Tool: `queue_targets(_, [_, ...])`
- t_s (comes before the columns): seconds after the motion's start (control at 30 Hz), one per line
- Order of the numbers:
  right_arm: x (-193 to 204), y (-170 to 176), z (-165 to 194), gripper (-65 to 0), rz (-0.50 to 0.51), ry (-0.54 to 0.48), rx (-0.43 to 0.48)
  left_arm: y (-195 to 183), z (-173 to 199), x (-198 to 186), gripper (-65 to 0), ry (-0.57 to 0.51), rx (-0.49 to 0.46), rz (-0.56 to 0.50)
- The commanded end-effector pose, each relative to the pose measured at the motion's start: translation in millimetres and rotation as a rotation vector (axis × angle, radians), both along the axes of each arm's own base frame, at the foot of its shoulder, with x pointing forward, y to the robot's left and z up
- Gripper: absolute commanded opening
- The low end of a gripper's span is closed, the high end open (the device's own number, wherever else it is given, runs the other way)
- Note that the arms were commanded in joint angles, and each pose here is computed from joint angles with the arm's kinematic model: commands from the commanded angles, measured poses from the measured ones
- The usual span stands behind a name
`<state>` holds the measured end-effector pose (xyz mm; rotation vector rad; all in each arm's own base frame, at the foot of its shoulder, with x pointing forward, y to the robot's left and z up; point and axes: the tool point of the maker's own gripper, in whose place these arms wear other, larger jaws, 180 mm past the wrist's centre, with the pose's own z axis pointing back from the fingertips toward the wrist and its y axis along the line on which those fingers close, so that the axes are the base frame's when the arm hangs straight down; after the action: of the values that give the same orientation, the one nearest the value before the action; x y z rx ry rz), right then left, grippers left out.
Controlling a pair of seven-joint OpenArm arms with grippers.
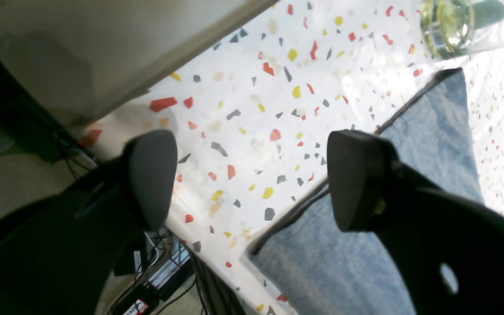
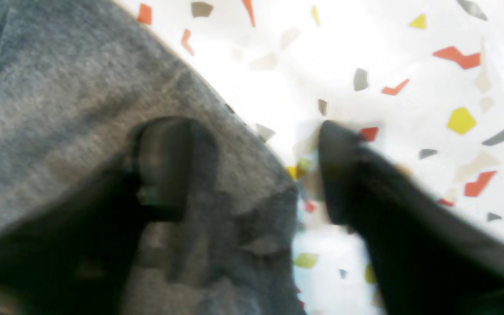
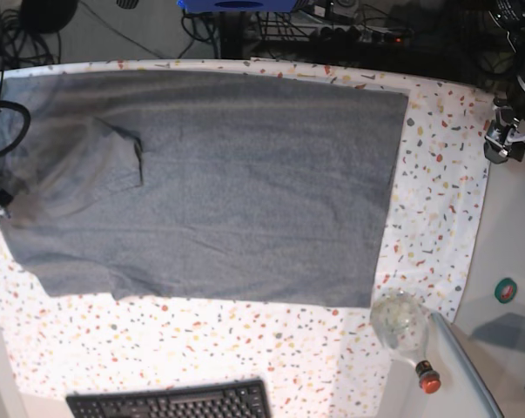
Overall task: Layout the t-shirt on the table in an organized manner, then fold the t-shirt properly
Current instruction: 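Release the shirt and smooth its corner with the right gripper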
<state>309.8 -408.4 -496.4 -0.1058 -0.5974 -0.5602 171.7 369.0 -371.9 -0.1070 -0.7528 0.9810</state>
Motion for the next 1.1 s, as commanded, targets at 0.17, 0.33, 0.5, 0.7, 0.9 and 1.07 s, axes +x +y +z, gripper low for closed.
queue_targets(0.17, [18.5, 1.0, 21.6, -65.0, 0.036, -0.084, -0.036, 3.7, 10.2, 7.1, -14.2, -0.029, 0.026, -0.010])
queue_targets(0.33, [15.3, 10.2, 40.4, -65.0, 0.114, -0.080, -0.077, 3.7, 10.5, 8.5, -14.2, -0.032, 0.025, -0.009])
queue_targets(0.5, [-0.1, 32.4, 69.6, -65.0, 0.094, -0.114, -0.032, 3.5, 10.7, 9.4, -14.2, -0.034, 0.026, -0.010])
queue_targets(0.7, [-37.5, 58.4, 92.4, -65.0, 0.058, -0.044, 0.055, 7.3, -6.4, 6.0, -14.2, -0.008, -0.016, 0.019])
queue_targets(0.9, [-69.4, 82.2, 81.6, -65.0, -0.007, 0.002, 0.157, 8.7, -16.6, 3.2, -14.2, 0.008, -0.039, 0.038])
queue_targets(1.07, [-76.4, 94.9, 92.2, -47.4, 0.012, 0.016, 0.167, 9.1, -13.7, 7.2, -14.2, -0.004, -0.036, 0.035])
